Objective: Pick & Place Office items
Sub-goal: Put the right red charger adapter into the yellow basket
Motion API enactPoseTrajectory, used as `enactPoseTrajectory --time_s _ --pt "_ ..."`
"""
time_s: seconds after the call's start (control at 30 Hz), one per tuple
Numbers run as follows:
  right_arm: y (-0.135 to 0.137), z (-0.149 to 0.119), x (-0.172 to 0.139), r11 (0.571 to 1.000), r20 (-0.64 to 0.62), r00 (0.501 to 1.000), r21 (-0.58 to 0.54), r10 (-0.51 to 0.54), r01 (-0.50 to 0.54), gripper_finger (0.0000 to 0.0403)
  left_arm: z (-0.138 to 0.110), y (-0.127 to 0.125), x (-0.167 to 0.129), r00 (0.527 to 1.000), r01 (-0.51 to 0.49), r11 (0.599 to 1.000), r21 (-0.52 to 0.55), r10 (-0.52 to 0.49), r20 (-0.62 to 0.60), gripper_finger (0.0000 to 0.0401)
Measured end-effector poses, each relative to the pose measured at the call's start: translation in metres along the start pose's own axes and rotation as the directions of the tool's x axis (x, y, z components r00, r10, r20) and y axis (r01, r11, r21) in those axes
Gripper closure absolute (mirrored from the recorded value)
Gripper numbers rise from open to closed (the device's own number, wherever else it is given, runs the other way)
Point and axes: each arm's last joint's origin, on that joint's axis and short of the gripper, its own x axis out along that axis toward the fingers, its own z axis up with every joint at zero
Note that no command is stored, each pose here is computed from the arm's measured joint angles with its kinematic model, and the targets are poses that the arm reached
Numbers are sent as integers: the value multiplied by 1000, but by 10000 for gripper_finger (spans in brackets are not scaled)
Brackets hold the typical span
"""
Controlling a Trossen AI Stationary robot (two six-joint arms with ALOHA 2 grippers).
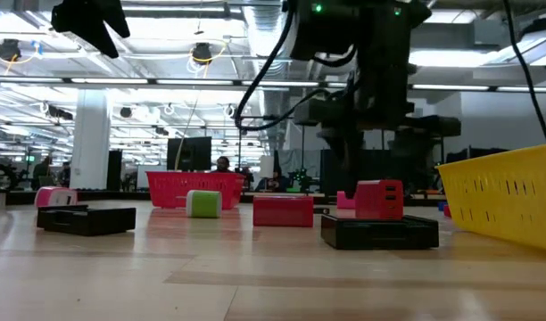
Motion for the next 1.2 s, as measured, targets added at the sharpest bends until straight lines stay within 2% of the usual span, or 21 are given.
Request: enactPoseTrajectory --time_s 0.23,0.5,0.63,0.77,0.9,1.0,1.1,1.17,1.2 --pt "0 0 2 1000 -2 1000 -20 -14 14 183 1 0 -2 1000 12 1000 -8 -12 16 137" --pt "-1 0 2 998 3 1000 -51 -25 25 287 1 0 -2 1000 17 1000 -11 -17 19 137" --pt "-3 1 -2 993 6 1000 -120 -19 20 293 1 0 -2 1000 17 1000 9 -17 19 137" --pt "-12 1 -33 979 21 999 -200 31 -26 293 1 0 -2 1000 17 1000 24 -17 19 137" --pt "-41 -4 -93 959 67 989 -264 128 -107 293 1 0 -2 1000 11 1000 25 -12 27 137" --pt "-71 -19 -141 906 73 966 -371 248 -204 293 2 0 -2 999 5 1000 25 -6 36 137" --pt "-99 -44 -171 799 -46 945 -521 324 -299 293 2 0 -2 999 2 999 35 -4 51 137" --pt "-112 -63 -181 716 -146 933 -606 330 -348 293 4 -1 -2 997 2 999 36 -4 72 137" --pt "-117 -72 -183 689 -180 933 -633 313 -353 293 4 -1 -2 996 -4 999 34 1 84 137"
